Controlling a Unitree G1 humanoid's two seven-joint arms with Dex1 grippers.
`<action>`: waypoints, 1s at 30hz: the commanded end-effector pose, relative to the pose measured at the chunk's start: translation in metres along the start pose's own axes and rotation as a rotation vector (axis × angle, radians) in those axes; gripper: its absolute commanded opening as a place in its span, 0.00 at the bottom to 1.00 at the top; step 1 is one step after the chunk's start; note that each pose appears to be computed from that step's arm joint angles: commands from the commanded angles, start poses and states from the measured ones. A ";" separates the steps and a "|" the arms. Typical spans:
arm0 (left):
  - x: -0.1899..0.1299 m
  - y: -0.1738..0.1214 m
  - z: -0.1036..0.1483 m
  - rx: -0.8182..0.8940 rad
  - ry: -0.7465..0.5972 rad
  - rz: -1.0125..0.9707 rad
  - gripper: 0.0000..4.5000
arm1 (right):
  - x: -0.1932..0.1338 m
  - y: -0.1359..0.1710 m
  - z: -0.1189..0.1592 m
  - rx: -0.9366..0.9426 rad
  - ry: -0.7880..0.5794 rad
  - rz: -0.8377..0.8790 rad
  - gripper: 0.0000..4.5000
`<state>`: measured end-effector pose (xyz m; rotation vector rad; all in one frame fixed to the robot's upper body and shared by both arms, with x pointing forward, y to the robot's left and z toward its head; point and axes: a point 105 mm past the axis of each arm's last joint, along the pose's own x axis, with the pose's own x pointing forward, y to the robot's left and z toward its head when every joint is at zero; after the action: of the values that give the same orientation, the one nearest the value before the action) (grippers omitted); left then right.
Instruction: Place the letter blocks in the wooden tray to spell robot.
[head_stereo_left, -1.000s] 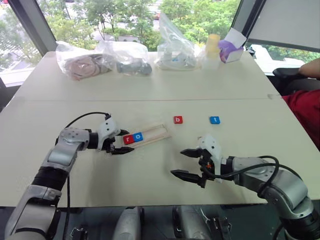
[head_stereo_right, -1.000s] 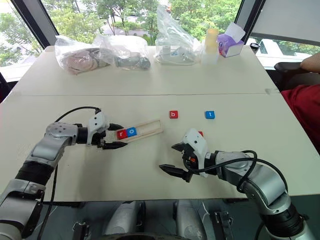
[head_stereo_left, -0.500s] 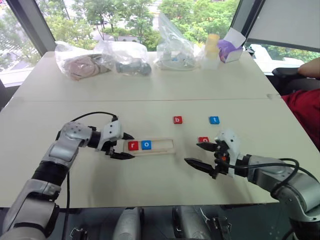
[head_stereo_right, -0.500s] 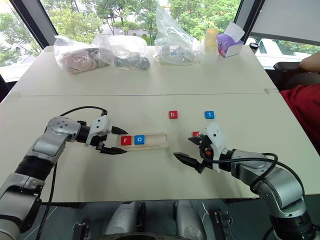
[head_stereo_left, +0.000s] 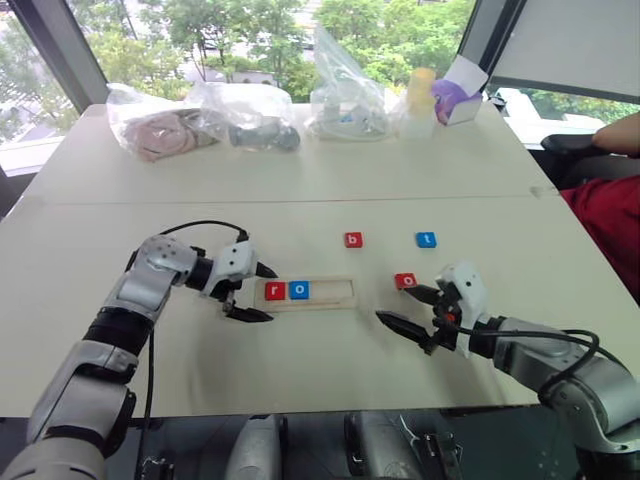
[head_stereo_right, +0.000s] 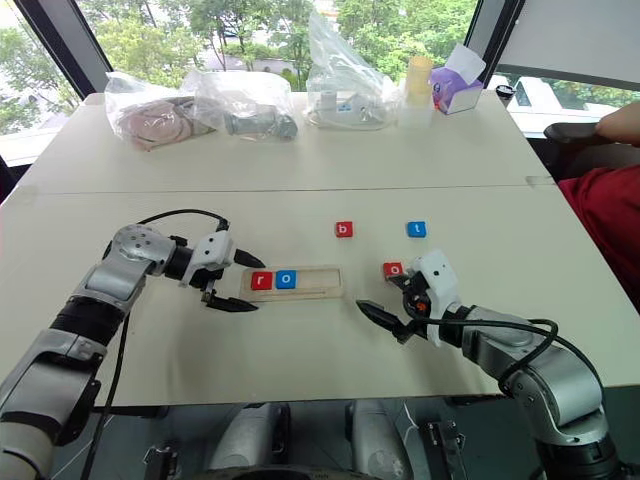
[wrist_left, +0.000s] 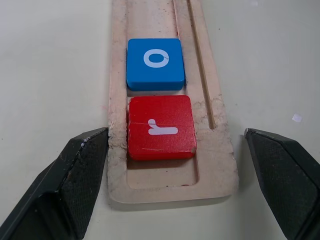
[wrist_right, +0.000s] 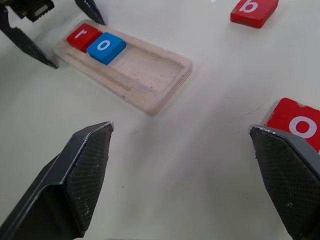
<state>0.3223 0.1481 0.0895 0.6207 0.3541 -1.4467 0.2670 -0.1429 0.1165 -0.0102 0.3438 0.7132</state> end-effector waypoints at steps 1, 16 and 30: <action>-0.012 0.002 -0.001 -0.009 0.006 0.064 1.00 | 0.015 -0.013 0.031 -0.029 -0.116 -0.100 1.00; -0.098 -0.010 -0.001 -0.154 0.109 0.351 1.00 | 0.127 -0.030 0.042 0.000 -0.008 -0.377 1.00; -0.107 -0.024 0.022 -0.257 -0.004 0.542 1.00 | 0.160 -0.002 0.026 -0.040 0.085 -0.322 0.94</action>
<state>0.2842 0.2222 0.1543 0.4439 0.3673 -0.8806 0.3920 -0.0507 0.0982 -0.1191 0.3783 0.3651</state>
